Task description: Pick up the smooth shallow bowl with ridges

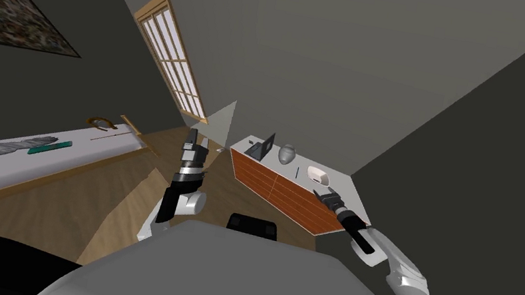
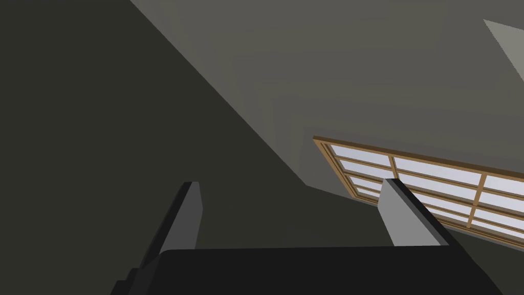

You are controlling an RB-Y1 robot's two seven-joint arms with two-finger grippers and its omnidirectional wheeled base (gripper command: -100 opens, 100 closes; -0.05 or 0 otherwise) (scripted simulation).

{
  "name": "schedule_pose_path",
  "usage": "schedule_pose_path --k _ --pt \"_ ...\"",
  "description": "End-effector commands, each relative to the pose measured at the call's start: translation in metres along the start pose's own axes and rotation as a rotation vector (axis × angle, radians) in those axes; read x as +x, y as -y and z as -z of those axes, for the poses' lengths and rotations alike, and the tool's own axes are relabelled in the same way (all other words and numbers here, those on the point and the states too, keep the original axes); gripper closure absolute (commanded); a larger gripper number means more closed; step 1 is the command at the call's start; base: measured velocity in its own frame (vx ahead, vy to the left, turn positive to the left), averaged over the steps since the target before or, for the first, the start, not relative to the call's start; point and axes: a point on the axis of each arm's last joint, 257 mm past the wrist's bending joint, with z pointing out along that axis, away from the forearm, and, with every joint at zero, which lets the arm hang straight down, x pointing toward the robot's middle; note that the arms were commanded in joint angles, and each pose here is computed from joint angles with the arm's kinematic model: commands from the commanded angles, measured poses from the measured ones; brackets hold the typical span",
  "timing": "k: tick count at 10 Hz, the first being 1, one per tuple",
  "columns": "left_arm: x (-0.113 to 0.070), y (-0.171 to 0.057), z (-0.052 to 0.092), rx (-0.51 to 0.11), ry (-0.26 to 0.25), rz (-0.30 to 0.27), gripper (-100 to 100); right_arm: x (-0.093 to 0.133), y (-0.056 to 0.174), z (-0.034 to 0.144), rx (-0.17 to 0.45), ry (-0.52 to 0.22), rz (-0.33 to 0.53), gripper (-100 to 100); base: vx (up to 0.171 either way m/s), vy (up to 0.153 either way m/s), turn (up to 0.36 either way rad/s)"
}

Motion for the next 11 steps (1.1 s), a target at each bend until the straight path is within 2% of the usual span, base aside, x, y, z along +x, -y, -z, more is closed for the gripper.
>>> schedule_pose_path --k 1,2,3,4,5,6,7,8,9,10,11 --pt "0.0 0.0 0.0 0.0 0.0 0.0 0 0.018 0.018 0.001 0.021 -0.059 0.082 -100 0.022 0.053 0.122" --pt "0.0 0.0 0.0 0.0 0.0 0.0 0 0.029 0.022 0.004 0.03 -0.08 0.079 -100 0.024 0.046 0.088" --pt "0.0 0.0 0.0 0.0 0.0 0.0 0 0.036 0.035 0.006 0.038 -0.113 0.149 -100 0.033 0.054 0.139" --pt "0.0 0.0 0.0 0.0 0.0 0.0 0 0.048 0.041 0.01 0.048 -0.138 0.145 -100 0.028 0.044 0.082" --pt "0.0 0.0 0.0 0.0 0.0 0.0 0 0.06 0.056 0.015 0.06 -0.181 0.209 -100 0.043 0.053 0.158" --pt "0.0 0.0 0.0 0.0 0.0 0.0 0 0.071 0.061 0.019 0.069 -0.204 0.205 -100 0.049 0.045 0.065" --pt "0.0 0.0 0.0 0.0 0.0 0.0 0 0.082 0.075 0.024 0.079 -0.245 0.266 -100 0.056 0.046 0.151" --pt "0.0 0.0 0.0 0.0 0.0 0.0 0 0.091 0.079 0.029 0.087 -0.265 0.262 -100 0.044 0.033 0.072" --pt "0.0 0.0 0.0 0.0 0.0 0.0 0 0.102 0.094 0.036 0.097 -0.309 0.318 -100 0.048 0.047 0.114" --pt "0.0 0.0 0.0 0.0 0.0 0.0 0 0.109 0.097 0.04 0.103 -0.325 0.315 -100 0.048 0.044 0.084" --pt "0.0 0.0 0.0 0.0 0.0 0.0 0 0.125 0.113 0.051 0.115 -0.38 0.364 -100 0.062 0.044 0.156"
